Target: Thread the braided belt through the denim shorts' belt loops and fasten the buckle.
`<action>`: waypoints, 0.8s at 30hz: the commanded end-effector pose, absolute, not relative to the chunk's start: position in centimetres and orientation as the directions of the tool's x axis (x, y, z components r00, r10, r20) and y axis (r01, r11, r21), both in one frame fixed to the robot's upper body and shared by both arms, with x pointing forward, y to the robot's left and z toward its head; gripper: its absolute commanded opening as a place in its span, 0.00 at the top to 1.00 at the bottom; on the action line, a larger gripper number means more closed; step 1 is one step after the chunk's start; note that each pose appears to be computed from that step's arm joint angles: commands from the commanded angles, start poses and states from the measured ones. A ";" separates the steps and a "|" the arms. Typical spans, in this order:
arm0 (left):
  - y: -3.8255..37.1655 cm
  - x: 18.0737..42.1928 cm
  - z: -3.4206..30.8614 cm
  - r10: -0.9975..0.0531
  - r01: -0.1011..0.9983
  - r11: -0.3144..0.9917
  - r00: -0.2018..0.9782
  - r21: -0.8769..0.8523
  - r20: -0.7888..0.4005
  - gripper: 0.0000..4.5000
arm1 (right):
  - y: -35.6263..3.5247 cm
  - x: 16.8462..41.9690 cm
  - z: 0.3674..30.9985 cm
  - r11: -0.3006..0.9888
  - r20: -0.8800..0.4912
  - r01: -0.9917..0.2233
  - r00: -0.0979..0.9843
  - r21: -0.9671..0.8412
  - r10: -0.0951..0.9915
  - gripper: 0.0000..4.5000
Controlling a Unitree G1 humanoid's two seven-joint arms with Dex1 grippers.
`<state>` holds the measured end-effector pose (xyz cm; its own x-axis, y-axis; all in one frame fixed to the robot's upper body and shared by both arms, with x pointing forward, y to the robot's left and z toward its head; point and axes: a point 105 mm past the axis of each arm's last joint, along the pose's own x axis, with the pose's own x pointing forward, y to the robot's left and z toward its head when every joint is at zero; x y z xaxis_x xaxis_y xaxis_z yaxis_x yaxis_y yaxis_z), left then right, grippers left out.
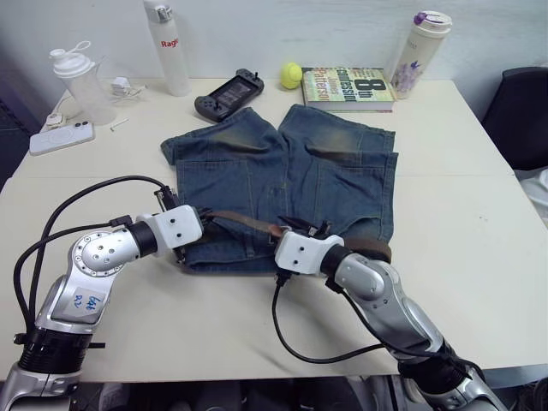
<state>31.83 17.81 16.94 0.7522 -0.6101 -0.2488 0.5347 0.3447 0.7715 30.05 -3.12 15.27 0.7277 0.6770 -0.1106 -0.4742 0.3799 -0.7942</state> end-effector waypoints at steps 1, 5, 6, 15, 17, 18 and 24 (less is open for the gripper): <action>17.6 31.5 18.0 -0.619 0.493 0.340 0.758 0.801 -0.204 1.00 | -2.9 29.6 17.5 0.397 -0.032 -0.417 0.722 -0.818 0.691 0.98; 17.2 31.5 18.0 -0.631 0.488 0.331 0.751 0.808 -0.196 1.00 | -2.9 29.5 17.7 0.366 -0.032 -0.399 0.711 -0.841 0.703 0.98; 17.2 31.4 17.9 -0.633 0.488 0.329 0.749 0.808 -0.194 1.00 | -2.9 29.5 17.7 0.359 -0.033 -0.399 0.707 -0.844 0.707 0.98; 16.5 30.9 18.5 -0.677 0.519 0.389 0.721 0.761 -0.146 0.37 | -3.2 29.3 17.1 0.252 -0.072 -0.375 0.669 -0.892 0.740 1.00; 16.7 30.5 19.0 -0.686 0.535 0.430 0.717 0.727 -0.122 0.16 | -3.3 29.5 17.0 0.227 -0.079 -0.361 0.666 -0.904 0.742 1.00; 16.9 30.3 19.2 -0.686 0.541 0.452 0.719 0.710 -0.111 0.16 | -3.4 29.5 17.0 0.216 -0.083 -0.355 0.664 -0.909 0.743 1.00; 19.3 28.4 22.4 -0.680 0.646 0.707 0.733 0.287 0.025 0.16 | -4.2 30.2 16.9 0.164 -0.091 -0.311 0.664 -0.936 0.742 1.00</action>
<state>29.49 19.11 20.87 0.7455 -0.6663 -0.0178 0.6203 0.6837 0.3844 30.17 -4.06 15.56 0.6648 0.7339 -0.1391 -0.3697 0.1614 -0.9150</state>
